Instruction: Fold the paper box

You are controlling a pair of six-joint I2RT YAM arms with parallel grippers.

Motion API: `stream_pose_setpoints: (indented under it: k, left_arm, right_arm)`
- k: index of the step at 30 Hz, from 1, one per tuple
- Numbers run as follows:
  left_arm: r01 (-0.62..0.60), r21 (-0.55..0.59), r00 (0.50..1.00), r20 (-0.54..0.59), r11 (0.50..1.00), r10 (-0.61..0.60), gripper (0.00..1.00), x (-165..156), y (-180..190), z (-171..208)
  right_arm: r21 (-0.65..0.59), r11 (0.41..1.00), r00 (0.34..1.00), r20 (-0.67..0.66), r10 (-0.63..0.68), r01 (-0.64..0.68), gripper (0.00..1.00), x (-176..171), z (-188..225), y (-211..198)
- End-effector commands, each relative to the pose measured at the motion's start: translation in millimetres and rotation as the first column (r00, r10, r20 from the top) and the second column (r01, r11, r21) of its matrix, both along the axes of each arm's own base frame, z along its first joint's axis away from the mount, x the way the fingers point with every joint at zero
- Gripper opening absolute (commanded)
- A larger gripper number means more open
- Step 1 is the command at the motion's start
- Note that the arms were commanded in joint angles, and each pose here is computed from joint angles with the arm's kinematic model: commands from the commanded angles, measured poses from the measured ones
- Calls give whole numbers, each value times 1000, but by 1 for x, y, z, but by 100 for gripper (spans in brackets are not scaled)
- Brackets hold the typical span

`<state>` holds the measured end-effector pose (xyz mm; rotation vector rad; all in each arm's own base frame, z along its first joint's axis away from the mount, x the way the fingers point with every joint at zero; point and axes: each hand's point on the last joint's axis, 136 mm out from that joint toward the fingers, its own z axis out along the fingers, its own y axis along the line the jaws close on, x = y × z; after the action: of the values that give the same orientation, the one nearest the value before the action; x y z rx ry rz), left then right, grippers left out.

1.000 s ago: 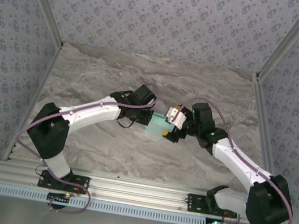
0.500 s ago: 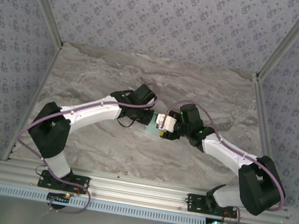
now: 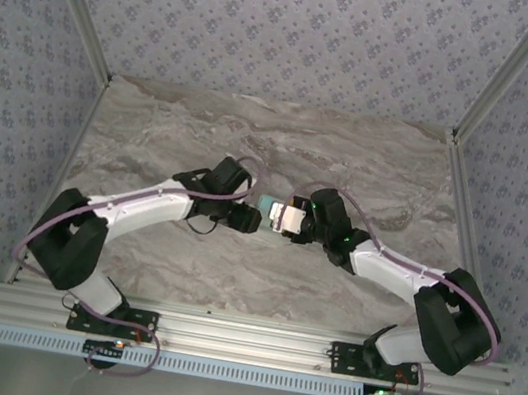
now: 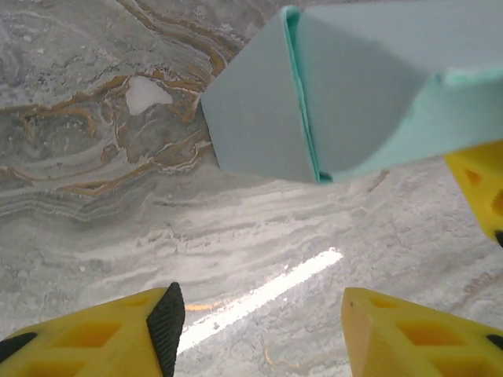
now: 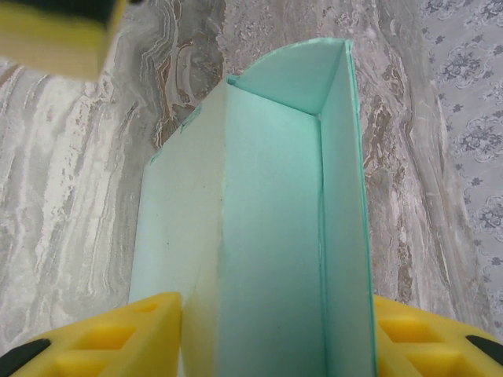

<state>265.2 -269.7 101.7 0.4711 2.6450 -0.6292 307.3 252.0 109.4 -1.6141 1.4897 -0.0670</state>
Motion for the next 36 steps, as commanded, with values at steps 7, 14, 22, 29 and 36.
stream_pose_setpoints:
  k: [7,14,22,29,36]
  left_arm:
    - [-73,-377,989,89,923,114,69,29,11,71]
    - [-157,-443,984,1,883,176,71,66,1,65]
    - [-188,-497,982,-100,847,160,71,84,-23,43]
    - [-192,-503,981,-121,843,151,70,79,-25,37]
    - [-178,-482,983,-117,858,138,69,79,-29,45]
  right_arm:
    - [-76,997,991,-129,-39,30,50,-13,-47,-17]
    - [-50,998,986,-164,-35,27,49,-14,-51,-15]
    - [-54,998,981,-189,-29,19,49,-18,-54,-15]
    - [-45,999,980,-199,-30,21,49,-17,-53,-15]
    - [-44,999,977,-210,-30,21,49,-17,-54,-14]
